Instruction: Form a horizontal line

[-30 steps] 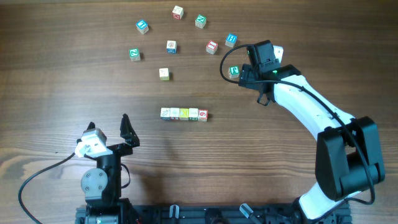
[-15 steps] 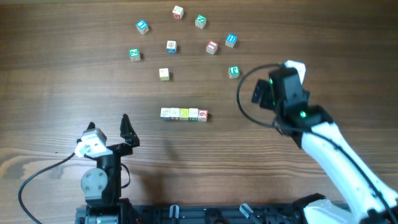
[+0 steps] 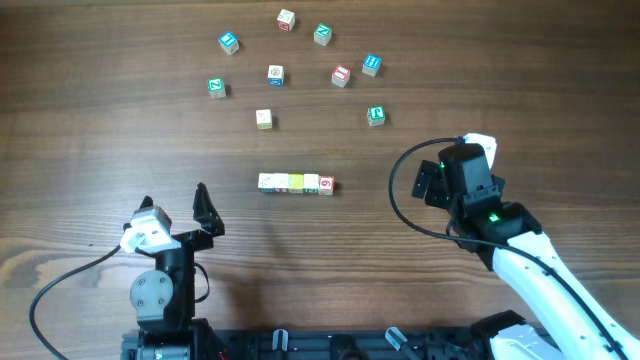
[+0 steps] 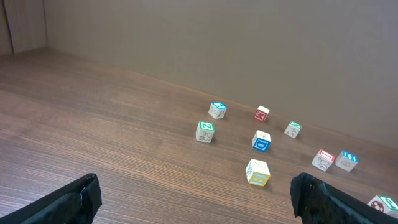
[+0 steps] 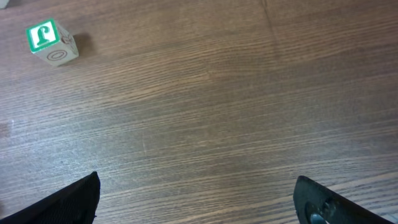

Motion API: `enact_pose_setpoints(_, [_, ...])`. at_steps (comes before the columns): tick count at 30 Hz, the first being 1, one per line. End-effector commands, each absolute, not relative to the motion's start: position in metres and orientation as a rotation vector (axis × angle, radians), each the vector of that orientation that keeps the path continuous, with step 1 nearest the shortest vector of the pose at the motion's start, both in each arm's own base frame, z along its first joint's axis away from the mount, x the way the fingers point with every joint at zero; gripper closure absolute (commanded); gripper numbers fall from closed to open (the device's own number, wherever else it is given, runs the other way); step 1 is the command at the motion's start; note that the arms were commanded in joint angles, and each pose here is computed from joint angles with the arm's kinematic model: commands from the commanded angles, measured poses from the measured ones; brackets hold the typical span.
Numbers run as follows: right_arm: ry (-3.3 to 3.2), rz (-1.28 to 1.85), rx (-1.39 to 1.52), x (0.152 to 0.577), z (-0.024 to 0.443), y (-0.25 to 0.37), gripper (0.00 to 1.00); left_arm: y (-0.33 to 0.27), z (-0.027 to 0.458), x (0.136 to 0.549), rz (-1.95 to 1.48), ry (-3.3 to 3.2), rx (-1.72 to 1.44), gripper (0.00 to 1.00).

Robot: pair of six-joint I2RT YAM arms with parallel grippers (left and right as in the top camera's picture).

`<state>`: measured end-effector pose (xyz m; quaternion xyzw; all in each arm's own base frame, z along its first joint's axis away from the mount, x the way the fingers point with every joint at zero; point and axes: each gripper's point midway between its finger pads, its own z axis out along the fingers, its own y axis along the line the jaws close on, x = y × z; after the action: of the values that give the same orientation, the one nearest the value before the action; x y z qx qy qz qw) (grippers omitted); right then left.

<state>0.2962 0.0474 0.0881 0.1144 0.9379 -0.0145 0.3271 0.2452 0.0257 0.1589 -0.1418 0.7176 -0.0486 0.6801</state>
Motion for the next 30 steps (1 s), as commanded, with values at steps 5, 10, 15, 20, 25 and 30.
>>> enact_pose_setpoints(5, [2.374,-0.015,0.309,0.286,0.095,0.041,0.00,0.027,0.159,0.245,-0.089,1.607,-0.312,0.00])
enact_pose_setpoints(10, [2.289,0.033,0.317,0.268,0.086,0.035,0.00,0.027,0.159,0.245,-0.089,1.607,-0.312,0.00])
enact_pose_setpoints(15, [2.130,0.118,0.332,0.247,0.098,0.027,0.00,0.027,0.159,0.245,-0.089,1.607,-0.312,0.00])
enact_pose_setpoints(20, [1.933,0.169,0.401,0.244,0.131,0.011,0.00,0.027,0.159,0.245,-0.089,1.607,-0.312,0.00])
enact_pose_setpoints(25, [1.743,0.229,0.426,0.246,0.173,0.006,0.01,0.027,0.159,0.245,-0.089,1.607,-0.312,0.00])
enact_pose_setpoints(30, [1.573,0.295,0.426,0.246,0.213,0.006,0.00,0.027,0.159,0.245,-0.089,1.607,-0.312,0.00])
